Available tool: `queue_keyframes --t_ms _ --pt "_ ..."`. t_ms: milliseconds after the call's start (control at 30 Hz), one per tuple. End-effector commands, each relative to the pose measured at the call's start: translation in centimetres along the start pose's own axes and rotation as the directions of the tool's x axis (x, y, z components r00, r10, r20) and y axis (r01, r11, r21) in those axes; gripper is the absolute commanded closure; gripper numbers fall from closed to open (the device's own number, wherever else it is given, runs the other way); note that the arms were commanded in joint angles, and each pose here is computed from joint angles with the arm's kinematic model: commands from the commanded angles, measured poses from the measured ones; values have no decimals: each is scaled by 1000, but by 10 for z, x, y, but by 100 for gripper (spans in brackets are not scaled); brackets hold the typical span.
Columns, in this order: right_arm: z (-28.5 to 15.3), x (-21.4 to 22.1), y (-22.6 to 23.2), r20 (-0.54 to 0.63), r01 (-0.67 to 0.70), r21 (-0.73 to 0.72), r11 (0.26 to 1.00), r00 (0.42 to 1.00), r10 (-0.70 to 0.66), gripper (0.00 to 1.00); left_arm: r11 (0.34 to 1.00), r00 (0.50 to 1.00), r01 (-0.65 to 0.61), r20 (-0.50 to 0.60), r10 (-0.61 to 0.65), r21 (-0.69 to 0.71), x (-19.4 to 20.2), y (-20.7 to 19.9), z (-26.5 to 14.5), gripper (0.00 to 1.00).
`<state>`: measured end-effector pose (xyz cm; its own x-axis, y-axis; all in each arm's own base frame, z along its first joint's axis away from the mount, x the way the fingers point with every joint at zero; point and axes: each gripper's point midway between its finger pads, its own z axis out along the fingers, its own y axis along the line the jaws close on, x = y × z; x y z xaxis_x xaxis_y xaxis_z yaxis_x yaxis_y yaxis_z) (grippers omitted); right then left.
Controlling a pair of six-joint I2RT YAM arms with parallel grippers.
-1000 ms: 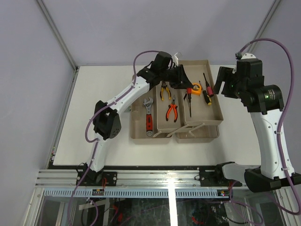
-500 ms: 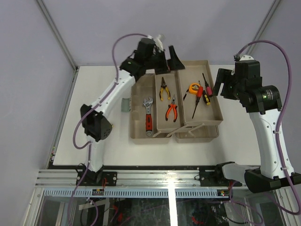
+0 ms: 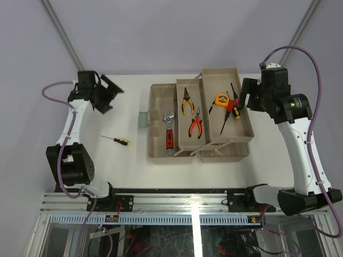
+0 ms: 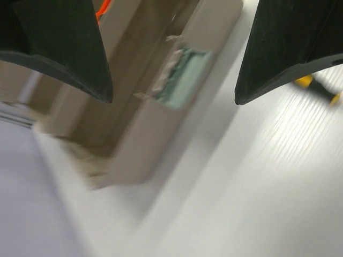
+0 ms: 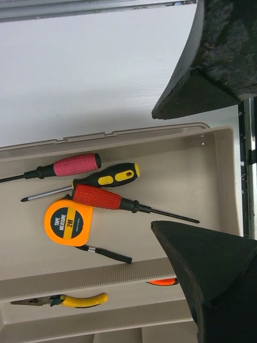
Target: Pack the tool kit
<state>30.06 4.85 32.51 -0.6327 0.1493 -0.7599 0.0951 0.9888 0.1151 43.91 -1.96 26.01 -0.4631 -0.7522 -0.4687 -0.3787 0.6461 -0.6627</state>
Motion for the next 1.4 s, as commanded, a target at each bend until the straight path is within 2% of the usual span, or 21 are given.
queue_keyframes --t_ms 0,67,200,367,533,767,1067,1367 --pt "2 -9 7 36 17 -30 999 999 -16 17 920 929 252 -191 -317 -301 79 90 7 11" --pt "1 -10 5 35 24 -20 1000 999 -23 17 898 914 296 -174 -365 -326 86 98 6 15" --pt "-4 -9 2 36 26 -6 1000 999 -26 17 884 923 315 -105 -370 -346 70 100 8 19" --pt "-3 -7 3 30 13 -12 1000 999 -12 17 832 898 344 -106 -427 -434 82 118 10 28" --pt "-3 -9 4 28 9 -14 1000 1000 -8 17 761 866 352 -119 -486 -544 110 148 6 28" --pt "-1 -8 4 11 10 -7 1000 1000 -10 17 696 829 366 -123 -545 -617 132 171 9 28" --pt "-1 -5 1 -3 -1 10 1000 1000 1 18 655 832 328 -122 -542 -680 146 195 11 28" --pt "3 0 -2 -18 5 29 1000 1000 -4 18 640 825 293 -151 -545 -710 163 206 13 34"
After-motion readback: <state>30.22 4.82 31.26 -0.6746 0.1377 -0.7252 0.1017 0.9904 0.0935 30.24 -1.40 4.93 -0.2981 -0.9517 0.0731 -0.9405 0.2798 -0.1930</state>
